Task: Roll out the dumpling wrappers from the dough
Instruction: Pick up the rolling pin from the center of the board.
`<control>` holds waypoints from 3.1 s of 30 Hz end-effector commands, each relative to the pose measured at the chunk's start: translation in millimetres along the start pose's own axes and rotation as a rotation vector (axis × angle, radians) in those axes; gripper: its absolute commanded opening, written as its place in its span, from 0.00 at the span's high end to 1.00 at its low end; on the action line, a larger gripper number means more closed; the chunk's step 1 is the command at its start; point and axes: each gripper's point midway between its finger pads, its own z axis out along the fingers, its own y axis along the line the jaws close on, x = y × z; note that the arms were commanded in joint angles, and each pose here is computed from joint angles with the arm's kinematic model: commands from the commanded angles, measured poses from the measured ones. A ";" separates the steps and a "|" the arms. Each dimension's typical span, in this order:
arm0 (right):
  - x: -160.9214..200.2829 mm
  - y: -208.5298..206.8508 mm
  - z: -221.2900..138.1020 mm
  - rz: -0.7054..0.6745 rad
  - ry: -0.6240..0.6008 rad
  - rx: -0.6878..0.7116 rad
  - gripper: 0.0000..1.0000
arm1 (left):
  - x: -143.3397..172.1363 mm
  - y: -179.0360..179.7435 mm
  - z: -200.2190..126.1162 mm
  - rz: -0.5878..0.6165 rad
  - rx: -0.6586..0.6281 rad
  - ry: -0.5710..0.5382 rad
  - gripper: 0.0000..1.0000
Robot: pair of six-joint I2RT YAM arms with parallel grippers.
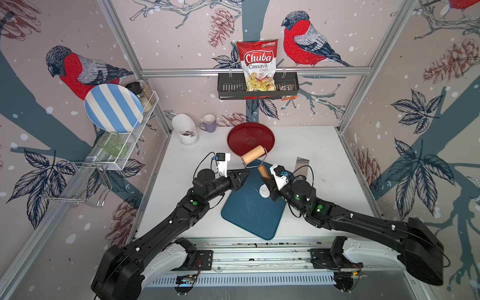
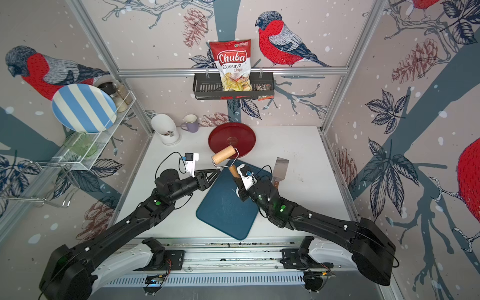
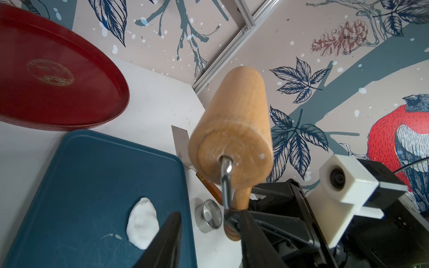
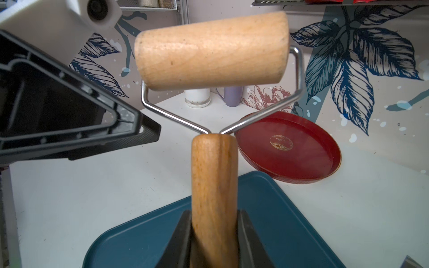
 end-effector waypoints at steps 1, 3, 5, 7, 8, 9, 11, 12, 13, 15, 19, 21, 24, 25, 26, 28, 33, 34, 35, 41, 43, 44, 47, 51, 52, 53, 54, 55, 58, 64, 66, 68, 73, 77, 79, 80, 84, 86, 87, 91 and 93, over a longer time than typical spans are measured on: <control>-21.2 2.0 -2.0 0.067 -0.078 -0.001 1.00 | -20.9 -15.9 -5.0 0.015 0.063 -0.108 0.56; -22.1 4.7 -2.3 0.073 -0.081 -0.008 1.00 | -22.5 -19.0 -5.9 0.018 0.074 -0.118 0.56; -22.9 7.4 -2.4 0.074 -0.084 -0.013 1.00 | -24.0 -23.0 -5.6 0.022 0.089 -0.122 0.56; -24.9 9.3 -2.7 0.076 -0.089 -0.018 1.00 | -23.7 -26.9 -3.7 0.023 0.105 -0.118 0.56; -25.2 10.4 -2.4 0.075 -0.088 -0.020 1.00 | -23.8 -27.7 -2.4 0.024 0.107 -0.115 0.56; -26.3 10.7 -2.5 0.075 -0.090 -0.020 1.00 | -23.4 -28.8 -1.2 0.024 0.111 -0.113 0.56; -27.6 13.1 -2.9 0.074 -0.093 -0.026 1.00 | -23.3 -30.1 0.6 0.023 0.116 -0.114 0.59; -28.1 13.7 -2.9 0.074 -0.094 -0.028 1.00 | -23.9 -31.2 0.8 0.025 0.120 -0.116 0.61; -28.1 14.4 -2.9 0.075 -0.093 -0.029 1.00 | -23.0 -31.5 1.3 0.025 0.122 -0.114 0.63; -28.4 14.8 -3.3 0.075 -0.094 -0.031 1.00 | -23.5 -32.4 1.2 0.026 0.125 -0.117 0.68; -27.9 18.8 -3.1 0.080 -0.093 -0.045 1.00 | -23.5 -35.0 -0.5 0.032 0.134 -0.125 0.80; -27.7 19.5 -3.1 0.084 -0.092 -0.048 1.00 | -23.2 -36.5 -0.5 0.034 0.140 -0.124 0.88; -28.4 20.7 -3.2 0.088 -0.094 -0.053 1.00 | -22.1 -36.8 -0.3 0.036 0.140 -0.120 0.99; -28.5 20.7 -3.2 0.092 -0.093 -0.053 1.00 | -21.6 -36.9 -0.1 0.037 0.140 -0.118 1.00; -29.0 20.7 -3.4 0.096 -0.094 -0.054 1.00 | -21.5 -36.5 0.1 0.037 0.138 -0.118 1.00; -31.0 20.8 -4.1 0.109 -0.098 -0.056 1.00 | -21.5 -36.4 0.0 0.037 0.136 -0.118 1.00; -36.3 17.2 -7.1 0.175 -0.111 -0.045 0.55 | -23.0 -38.7 -3.2 0.043 0.142 -0.129 1.00; -37.7 17.2 -8.9 0.190 -0.116 -0.048 0.45 | -22.9 -39.2 -4.6 0.046 0.145 -0.133 1.00; -38.8 15.2 -10.8 0.210 -0.122 -0.043 0.34 | -23.2 -40.1 -5.9 0.052 0.150 -0.139 1.00; -53.5 -12.1 -30.5 0.414 -0.176 -0.001 0.24 | -23.5 -45.6 -19.7 0.105 0.182 -0.184 1.00; -59.6 -24.3 -37.1 0.526 -0.198 0.000 0.26 | -23.2 -49.4 -25.6 0.141 0.203 -0.205 1.00; -61.8 -30.6 -39.7 0.583 -0.208 -0.006 0.28 | -23.0 -52.2 -29.2 0.163 0.216 -0.215 1.00; -71.9 -36.0 -45.8 0.694 -0.239 -0.055 0.35 | -23.0 -57.7 -37.3 0.219 0.237 -0.239 1.00; -81.3 -24.3 -43.3 0.712 -0.224 -0.128 0.38 | -24.9 -65.0 -45.7 0.273 0.256 -0.262 1.00; -82.6 -20.3 -41.4 0.711 -0.214 -0.150 0.39 | -25.5 -66.7 -47.0 0.282 0.261 -0.266 1.00; -84.0 -14.9 -39.4 0.710 -0.203 -0.177 0.39 | -25.2 -68.8 -48.0 0.289 0.269 -0.265 1.00; -85.5 -11.2 -37.7 0.713 -0.197 -0.197 0.40 | -24.7 -70.1 -48.3 0.293 0.275 -0.263 1.00; -86.6 -6.3 -35.9 0.716 -0.189 -0.222 0.41 | -24.4 -71.4 -48.9 0.297 0.282 -0.261 1.00; -91.4 5.4 -31.8 0.721 -0.179 -0.283 0.45 | -22.9 -74.6 -49.6 0.303 0.301 -0.258 1.00; -97.2 19.9 -22.9 0.719 -0.170 -0.333 0.52 | -20.8 -79.4 -50.1 0.322 0.326 -0.252 1.00; -99.2 23.5 -20.7 0.724 -0.170 -0.352 0.55 | -20.3 -79.9 -50.6 0.325 0.328 -0.252 1.00; -100.3 26.3 -17.9 0.733 -0.166 -0.365 0.60 | -19.9 -80.4 -50.7 0.331 0.331 -0.252 1.00; -100.8 29.3 -11.4 0.759 -0.159 -0.380 0.68 | -18.3 -80.3 -50.9 0.341 0.332 -0.251 1.00; -102.3 32.1 -9.4 0.775 -0.158 -0.398 0.76 | -17.0 -79.3 -51.2 0.345 0.330 -0.251 1.00; -102.4 33.4 -8.9 0.781 -0.157 -0.404 0.79 | -15.9 -78.3 -51.3 0.345 0.328 -0.251 1.00; -102.3 33.3 -8.8 0.782 -0.157 -0.405 0.80 | -15.7 -77.9 -51.3 0.347 0.327 -0.251 1.00; -102.9 34.1 -7.5 0.790 -0.158 -0.408 0.90 | -13.7 -77.0 -50.7 0.350 0.326 -0.245 1.00; -103.5 33.8 -7.4 0.791 -0.162 -0.407 0.96 | -13.2 -76.4 -50.2 0.352 0.322 -0.243 1.00; -103.6 33.2 -7.2 0.793 -0.163 -0.404 0.98 | -12.7 -75.5 -49.4 0.352 0.317 -0.238 1.00; -103.2 30.0 -6.7 0.792 -0.171 -0.387 1.00 | -11.5 -67.4 -43.6 0.343 0.272 -0.213 0.80; -101.1 26.5 -5.8 0.783 -0.173 -0.364 1.00 | -11.9 -60.2 -40.8 0.328 0.230 -0.203 0.38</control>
